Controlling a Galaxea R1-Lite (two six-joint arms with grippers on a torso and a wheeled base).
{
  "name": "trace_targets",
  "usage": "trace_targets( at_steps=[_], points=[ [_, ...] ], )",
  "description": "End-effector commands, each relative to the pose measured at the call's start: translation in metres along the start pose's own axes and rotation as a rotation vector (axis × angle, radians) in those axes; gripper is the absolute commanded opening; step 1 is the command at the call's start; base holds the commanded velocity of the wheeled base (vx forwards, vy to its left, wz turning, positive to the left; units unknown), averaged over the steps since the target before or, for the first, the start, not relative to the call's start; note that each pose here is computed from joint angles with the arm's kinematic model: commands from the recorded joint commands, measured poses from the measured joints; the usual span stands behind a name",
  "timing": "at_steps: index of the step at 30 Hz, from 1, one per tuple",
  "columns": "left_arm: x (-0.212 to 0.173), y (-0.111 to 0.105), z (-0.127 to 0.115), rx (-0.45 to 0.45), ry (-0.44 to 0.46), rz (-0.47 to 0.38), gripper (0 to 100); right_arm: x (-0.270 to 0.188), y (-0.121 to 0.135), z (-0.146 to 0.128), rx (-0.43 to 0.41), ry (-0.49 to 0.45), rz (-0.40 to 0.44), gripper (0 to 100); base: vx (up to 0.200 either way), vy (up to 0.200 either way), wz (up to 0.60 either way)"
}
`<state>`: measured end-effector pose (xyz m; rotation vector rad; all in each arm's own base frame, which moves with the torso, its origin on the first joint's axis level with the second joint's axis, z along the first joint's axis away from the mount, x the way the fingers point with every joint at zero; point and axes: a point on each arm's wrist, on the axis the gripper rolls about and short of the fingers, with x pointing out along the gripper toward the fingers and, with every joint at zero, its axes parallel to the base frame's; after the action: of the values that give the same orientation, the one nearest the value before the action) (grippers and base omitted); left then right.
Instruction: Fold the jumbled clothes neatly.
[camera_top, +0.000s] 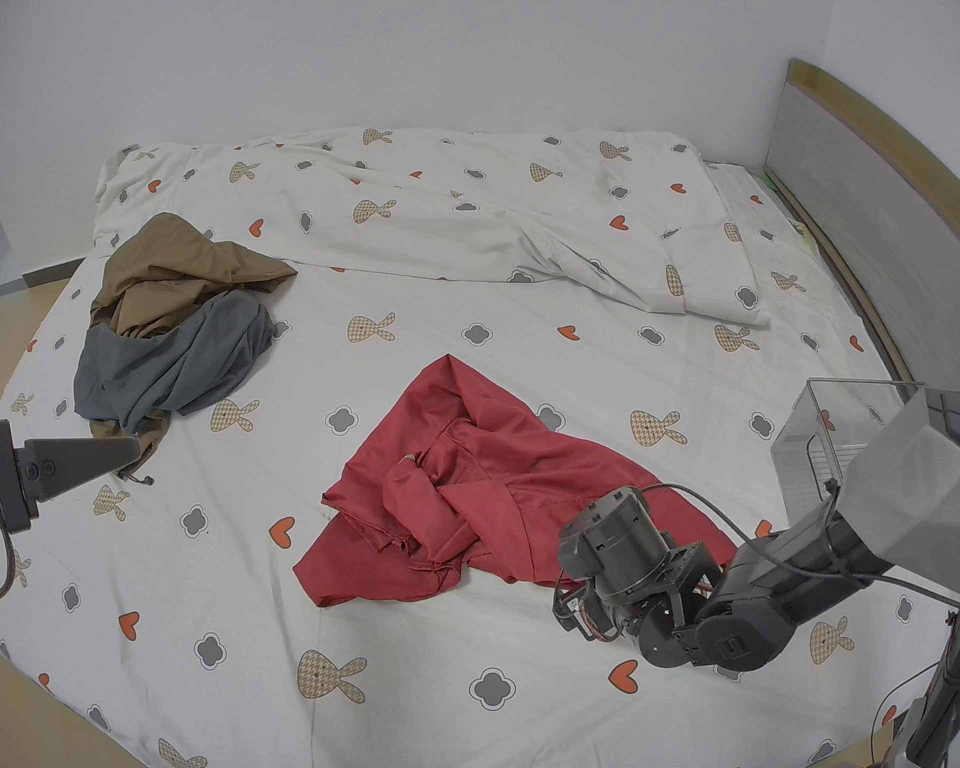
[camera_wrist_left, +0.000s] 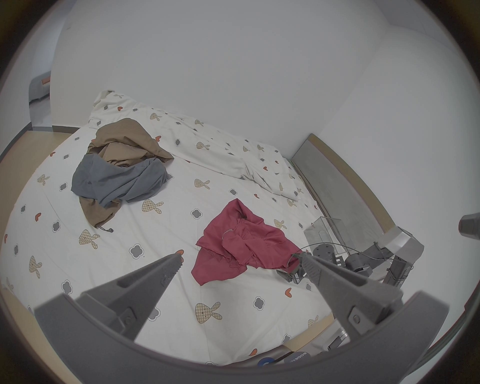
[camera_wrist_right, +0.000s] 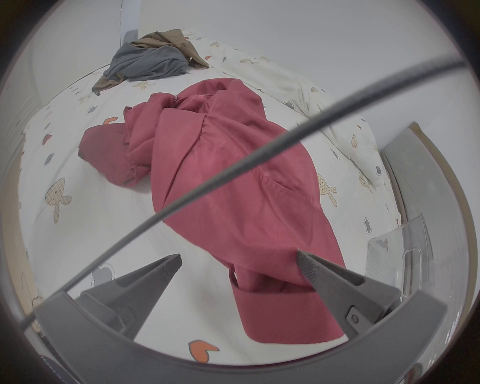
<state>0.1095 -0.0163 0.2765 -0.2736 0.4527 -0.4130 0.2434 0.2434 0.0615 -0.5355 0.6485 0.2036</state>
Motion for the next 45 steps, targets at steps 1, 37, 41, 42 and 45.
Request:
trace_targets(
  at_steps=[1,37,41,42,45],
  points=[
    [0.0,0.0,-0.001,0.001,0.0,-0.001,100,0.014,0.004,0.003,0.009,0.002,-0.012,100,0.0,0.0,0.0],
    [0.005,0.002,-0.004,-0.006,0.028,-0.005,100,0.026,-0.081,0.067,0.249,-0.149,-0.163,0,0.0,0.0,0.0],
    [0.006,0.002,-0.004,-0.005,0.03,-0.005,100,0.031,-0.106,0.081,0.311,-0.186,-0.212,0,0.0,0.0,0.0],
    [0.006,0.002,-0.004,-0.003,0.031,-0.009,100,0.031,-0.112,0.084,0.327,-0.198,-0.223,0,0.0,0.0,0.0],
    [0.007,0.002,-0.005,-0.005,0.039,-0.01,100,0.032,-0.129,0.096,0.37,-0.235,-0.255,0,0.0,0.0,0.0]
  ],
)
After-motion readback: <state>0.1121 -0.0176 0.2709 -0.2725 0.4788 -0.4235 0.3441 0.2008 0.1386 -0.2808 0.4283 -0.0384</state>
